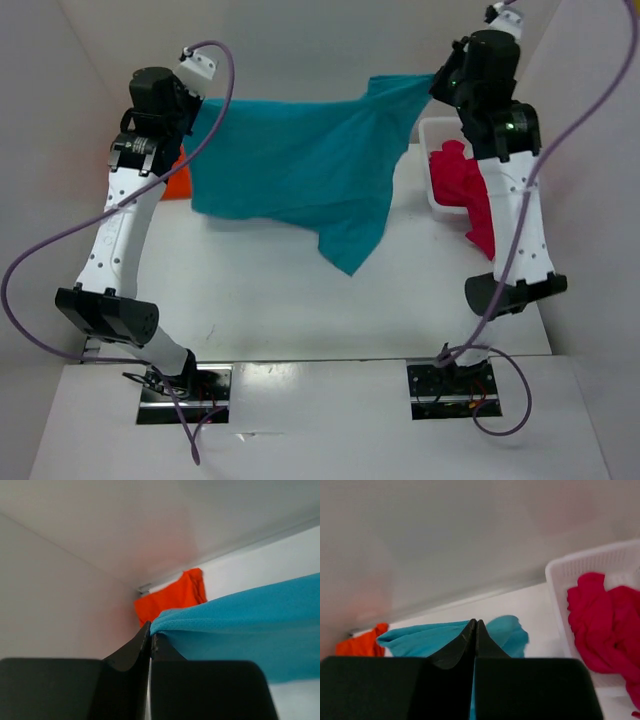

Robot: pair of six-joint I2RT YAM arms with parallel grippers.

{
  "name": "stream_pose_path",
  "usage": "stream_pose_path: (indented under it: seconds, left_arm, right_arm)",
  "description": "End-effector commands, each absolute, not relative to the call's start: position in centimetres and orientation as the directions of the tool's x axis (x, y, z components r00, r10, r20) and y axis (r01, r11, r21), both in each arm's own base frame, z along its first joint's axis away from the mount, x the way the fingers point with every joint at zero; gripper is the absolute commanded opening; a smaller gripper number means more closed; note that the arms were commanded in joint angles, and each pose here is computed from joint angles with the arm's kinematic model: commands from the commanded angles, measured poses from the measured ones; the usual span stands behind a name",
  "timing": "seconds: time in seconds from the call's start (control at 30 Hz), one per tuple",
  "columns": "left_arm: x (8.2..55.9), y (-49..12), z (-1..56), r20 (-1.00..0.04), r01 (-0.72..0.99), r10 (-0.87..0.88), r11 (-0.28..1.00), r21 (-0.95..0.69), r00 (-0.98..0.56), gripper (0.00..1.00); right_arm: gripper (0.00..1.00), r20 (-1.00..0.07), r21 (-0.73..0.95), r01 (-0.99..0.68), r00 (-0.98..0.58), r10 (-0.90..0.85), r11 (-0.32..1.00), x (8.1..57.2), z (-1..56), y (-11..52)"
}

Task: Fold and stack the t-shirts
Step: Flatten out the tshirt

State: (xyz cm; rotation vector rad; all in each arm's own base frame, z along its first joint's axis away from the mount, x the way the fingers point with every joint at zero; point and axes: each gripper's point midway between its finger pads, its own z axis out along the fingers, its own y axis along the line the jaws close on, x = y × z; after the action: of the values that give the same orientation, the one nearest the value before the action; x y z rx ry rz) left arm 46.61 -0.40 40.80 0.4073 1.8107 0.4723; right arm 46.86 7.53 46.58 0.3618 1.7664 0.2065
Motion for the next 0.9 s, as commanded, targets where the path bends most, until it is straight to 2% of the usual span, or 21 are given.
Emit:
stream_pose_path:
  seconds: [0.0,0.1,0.13,0.17,0.23,0.37,0.43,0.53,0.6,0.67,0.7,0.77,0.8,0.87]
  left_arm:
    - [45.6,1.0,42.3,-0.777,0.046,0.563,0.817,0.575,-0.282,0.0]
    - [44.3,1.6,40.4,-0.714,0.107,0.619,0.775,0.623,-0.327,0.0]
    - [43.3,1.8,38.2,-0.679,0.153,0.632,0.764,0.627,-0.373,0.0]
    - [42.8,1.7,37.0,-0.659,0.187,0.643,0.756,0.627,-0.39,0.0]
    - [41.1,1.6,34.6,-0.619,0.253,0.65,0.751,0.609,-0.44,0.0]
    - [37.7,1.1,27.5,-0.482,0.448,0.689,0.721,0.528,-0.541,0.0]
    - [35.4,1.4,22.3,-0.365,0.543,0.712,0.697,0.468,-0.6,0.0]
    - [31.9,1.7,15.3,-0.196,0.639,0.739,0.661,0.392,-0.644,0.0]
    - [31.0,1.6,11.8,-0.137,0.681,0.755,0.643,0.352,-0.641,0.0]
    - [32.0,1.2,10.4,-0.132,0.686,0.75,0.65,0.328,-0.648,0.0]
    - [33.2,0.8,10.4,-0.156,0.669,0.736,0.668,0.326,-0.659,0.0]
    - [35.9,0.4,10.0,-0.174,0.647,0.71,0.698,0.308,-0.682,0.0]
    - [39.8,0.1,13.6,-0.281,0.573,0.672,0.736,0.361,-0.685,0.0]
    - [44.3,0.0,16.5,-0.37,0.491,0.625,0.775,0.398,-0.687,0.0]
  right_arm:
    - [0.0,-0.935,0.267,0.189,-0.185,0.301,0.945,41.5,48.7,4.8]
    - [0.0,-0.916,0.267,0.196,-0.253,0.312,0.944,39.9,46.3,4.9]
    - [0.0,-0.906,0.272,0.185,-0.281,0.316,0.944,39.4,45.4,5.2]
    - [0.0,-0.885,0.245,0.194,-0.355,0.301,0.95,39.3,42.4,5.4]
    - [0.0,-0.87,0.262,0.179,-0.382,0.312,0.948,37.2,41.3,5.6]
    - [0.0,-0.761,0.252,0.189,-0.567,0.314,0.949,34.7,33.3,6.6]
    - [0.0,-0.649,0.257,0.191,-0.692,0.316,0.947,33.0,27.8,7.7]
    - [0.0,-0.549,0.283,0.188,-0.772,0.32,0.94,31.6,22.3,9.5]
    - [0.0,-0.529,0.281,0.189,-0.788,0.316,0.941,32.6,20.3,9.9]
    - [0.0,-0.533,0.287,0.17,-0.789,0.305,0.943,34.4,19.9,10.6]
    - [0.0,-0.587,0.279,0.143,-0.757,0.286,0.95,36.6,21.8,10.7]
    - [0.0,-0.593,0.217,0.146,-0.766,0.249,0.965,40.9,20.6,10.8]
    - [0.0,-0.625,0.194,0.126,-0.748,0.222,0.973,44.6,22.1,11.3]
    - [0.0,-0.693,0.16,0.155,-0.686,0.223,0.975,48.5,25.4,10.8]
